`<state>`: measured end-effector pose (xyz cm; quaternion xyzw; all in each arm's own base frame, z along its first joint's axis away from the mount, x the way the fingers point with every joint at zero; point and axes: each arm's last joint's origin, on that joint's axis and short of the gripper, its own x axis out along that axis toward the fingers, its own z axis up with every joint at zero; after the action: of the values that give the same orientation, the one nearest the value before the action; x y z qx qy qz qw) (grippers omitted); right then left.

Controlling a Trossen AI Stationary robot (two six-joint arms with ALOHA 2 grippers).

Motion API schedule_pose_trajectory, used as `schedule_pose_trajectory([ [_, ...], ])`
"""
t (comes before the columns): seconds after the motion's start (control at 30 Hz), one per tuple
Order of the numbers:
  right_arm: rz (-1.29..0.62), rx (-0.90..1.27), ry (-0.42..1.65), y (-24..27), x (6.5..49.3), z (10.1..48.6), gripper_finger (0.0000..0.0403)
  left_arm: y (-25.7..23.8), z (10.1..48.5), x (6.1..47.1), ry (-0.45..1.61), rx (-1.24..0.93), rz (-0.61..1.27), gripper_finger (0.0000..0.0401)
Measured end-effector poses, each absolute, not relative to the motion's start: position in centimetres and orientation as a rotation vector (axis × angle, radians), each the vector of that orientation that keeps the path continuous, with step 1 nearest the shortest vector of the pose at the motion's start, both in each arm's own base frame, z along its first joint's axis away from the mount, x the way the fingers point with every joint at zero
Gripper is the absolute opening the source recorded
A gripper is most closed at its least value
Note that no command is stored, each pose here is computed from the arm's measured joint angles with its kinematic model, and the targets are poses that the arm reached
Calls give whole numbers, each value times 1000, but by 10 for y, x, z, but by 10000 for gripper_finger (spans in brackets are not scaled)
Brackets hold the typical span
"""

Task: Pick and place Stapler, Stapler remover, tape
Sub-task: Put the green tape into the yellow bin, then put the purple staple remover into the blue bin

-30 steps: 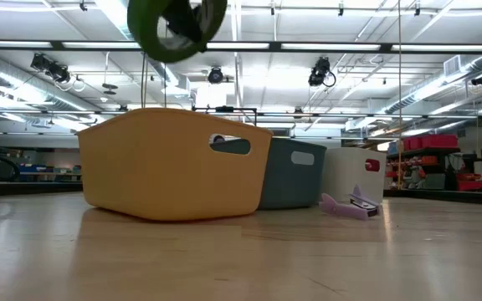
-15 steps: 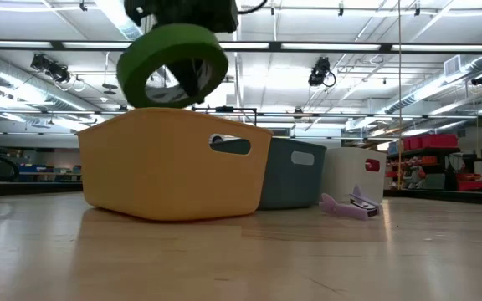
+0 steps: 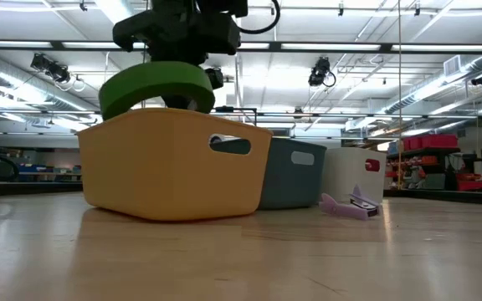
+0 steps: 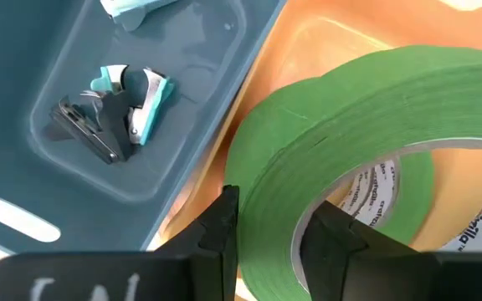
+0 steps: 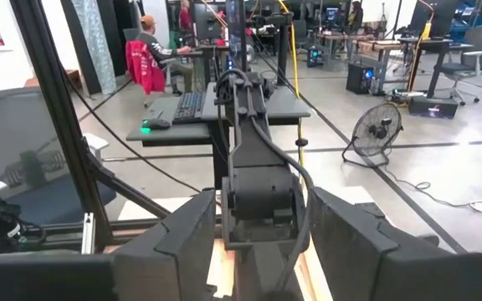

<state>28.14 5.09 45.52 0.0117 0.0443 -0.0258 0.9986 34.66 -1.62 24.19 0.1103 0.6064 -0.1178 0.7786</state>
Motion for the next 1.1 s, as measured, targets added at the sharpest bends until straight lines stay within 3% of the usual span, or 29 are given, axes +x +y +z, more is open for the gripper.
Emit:
schedule_pose_trajectory([
  [0.47, -52, 21, 99, 51, 281, 454, 190, -17, 242, 346, 1314, 276, -268, 104],
  [0.87, -52, 22, 99, 51, 281, 454, 190, -17, 242, 347, 1307, 266, -260, 195],
  [1.1, -52, 21, 99, 51, 281, 454, 190, -17, 242, 347, 1308, 264, -262, 208],
])
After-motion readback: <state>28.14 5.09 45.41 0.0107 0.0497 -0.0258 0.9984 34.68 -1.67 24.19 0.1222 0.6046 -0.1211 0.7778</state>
